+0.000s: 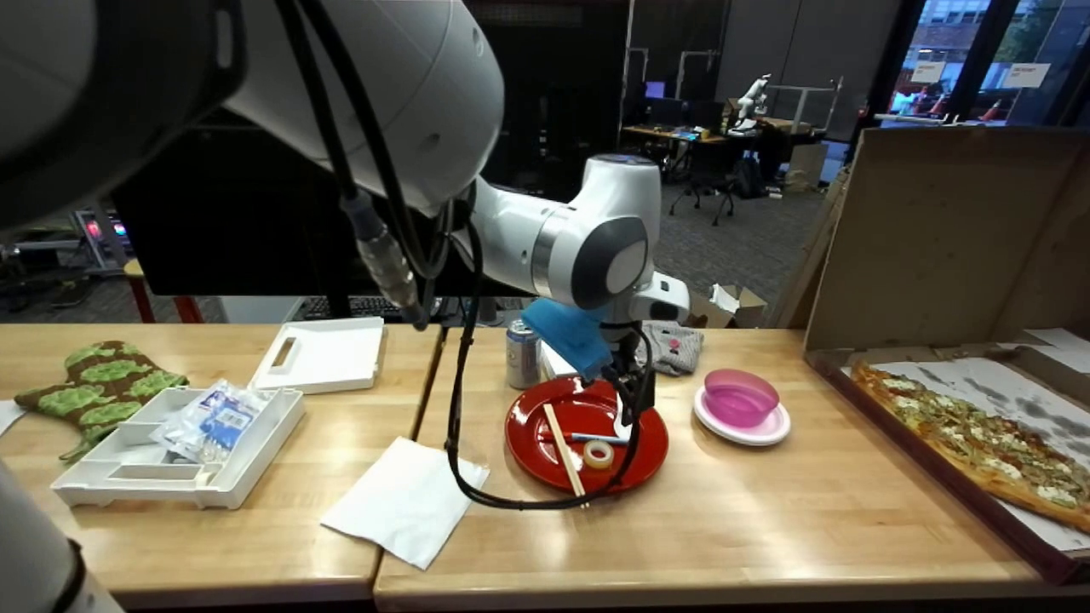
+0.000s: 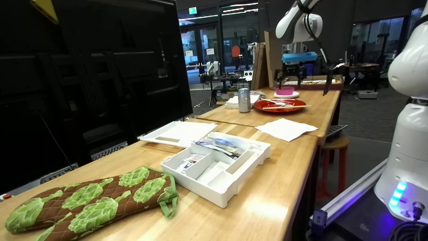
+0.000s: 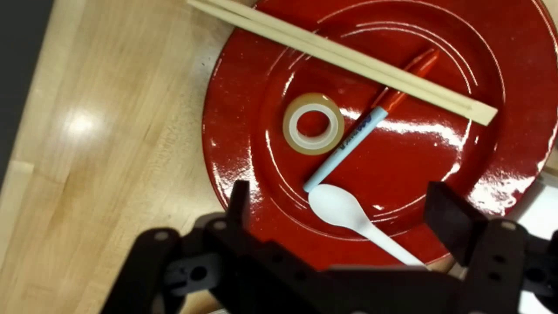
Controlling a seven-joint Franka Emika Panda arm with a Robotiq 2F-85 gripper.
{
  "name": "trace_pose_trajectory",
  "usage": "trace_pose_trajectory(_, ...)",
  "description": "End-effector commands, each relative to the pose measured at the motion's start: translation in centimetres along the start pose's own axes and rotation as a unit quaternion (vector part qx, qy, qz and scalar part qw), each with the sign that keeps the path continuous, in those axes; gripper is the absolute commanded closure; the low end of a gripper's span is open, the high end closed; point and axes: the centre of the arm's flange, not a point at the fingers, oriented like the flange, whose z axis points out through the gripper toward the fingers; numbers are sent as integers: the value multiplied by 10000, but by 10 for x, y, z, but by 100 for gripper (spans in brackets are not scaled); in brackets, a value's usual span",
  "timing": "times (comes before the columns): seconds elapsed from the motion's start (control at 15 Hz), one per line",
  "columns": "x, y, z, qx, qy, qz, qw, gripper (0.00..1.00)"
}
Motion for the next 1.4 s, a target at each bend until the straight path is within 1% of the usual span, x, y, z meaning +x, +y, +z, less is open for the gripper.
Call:
trace_pose_trajectory(0.0,-40,-13,-7,-453,556,-770,9944,0)
trace_pose_trajectory(0.07,-44,-15,-7,-568,752,-984,9907,0)
trace_pose_trajectory(0.13,-19,-15,0,-450,422,-739,9954,0)
trace_pose_trajectory(0.27,-28,-20,0,-538,583,-955,9923,0)
trace_pose_trajectory(0.47,-31,-20,-2,-537,624,-993,9916,0)
trace_pose_trajectory(0.53,-31,-23,0,-461,639,-1239,9892,0)
trace_pose_trajectory(0.6,-31,-24,0,-468,742,-1408,9862,0)
trace_pose_trajectory(0.67,-30,-24,0,-479,930,-1713,9797,0)
trace_pose_trajectory(0.73,-29,-25,-1,-482,1054,-1897,9750,0)
trace_pose_trajectory(0.8,-26,-25,-1,-510,1187,-2164,9677,0)
trace_pose_trajectory(0.87,-23,-26,-1,-510,1236,-2367,9623,0)
trace_pose_trajectory(1.07,-14,-29,8,-528,1021,-3243,9389,0)
trace_pose_trajectory(1.13,-13,-29,11,-556,985,-3504,9297,0)
trace_pose_trajectory(1.33,-5,-35,21,-727,1029,-4262,8958,0)
